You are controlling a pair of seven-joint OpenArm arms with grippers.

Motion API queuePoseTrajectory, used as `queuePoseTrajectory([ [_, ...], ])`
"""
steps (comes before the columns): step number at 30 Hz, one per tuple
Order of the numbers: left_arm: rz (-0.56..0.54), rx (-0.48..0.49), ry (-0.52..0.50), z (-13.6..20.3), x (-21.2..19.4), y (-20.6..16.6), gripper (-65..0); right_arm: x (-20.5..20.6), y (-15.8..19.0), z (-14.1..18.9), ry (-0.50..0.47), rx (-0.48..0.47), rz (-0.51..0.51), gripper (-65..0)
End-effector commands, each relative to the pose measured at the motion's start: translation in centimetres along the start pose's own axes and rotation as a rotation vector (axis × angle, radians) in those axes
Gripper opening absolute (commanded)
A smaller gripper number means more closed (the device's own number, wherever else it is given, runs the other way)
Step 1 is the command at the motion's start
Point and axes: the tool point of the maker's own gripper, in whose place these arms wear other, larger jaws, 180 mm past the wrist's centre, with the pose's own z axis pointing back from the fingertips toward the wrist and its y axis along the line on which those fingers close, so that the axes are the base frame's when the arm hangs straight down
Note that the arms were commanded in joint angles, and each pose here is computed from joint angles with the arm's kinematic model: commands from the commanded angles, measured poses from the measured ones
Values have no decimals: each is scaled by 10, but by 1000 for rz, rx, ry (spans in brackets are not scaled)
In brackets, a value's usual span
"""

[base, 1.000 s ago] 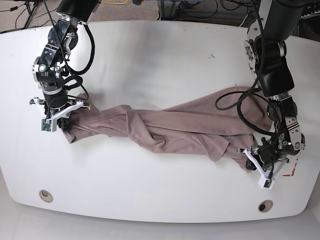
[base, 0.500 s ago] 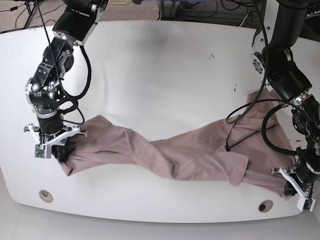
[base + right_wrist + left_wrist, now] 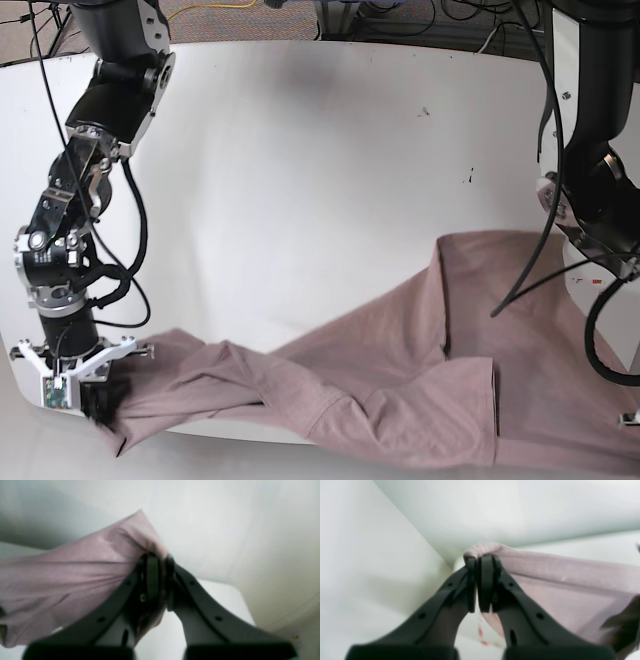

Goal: Layout the t-shirt on the table in an organized manner, then fold the t-shirt properly
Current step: 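Lift the shirt with both grippers and swing it to flatten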

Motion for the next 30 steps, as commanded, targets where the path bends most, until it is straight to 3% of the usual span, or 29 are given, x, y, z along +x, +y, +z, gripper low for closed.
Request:
queuePoseTrajectory([
  [1,5,69,-94,17,40,27,-650,44,-20,0,-99,-52,43,-648],
  [10,15,89,-147,27,63,37,-650,70,-29,0,-141,-62,106,-648],
  [19,0,85,-90,21,39,33,-650,49,-27,2,-96,-53,111,-648],
  [30,0,89,-88,21,39,36,-650,44,-28,3,-82,-54,120,-648],
])
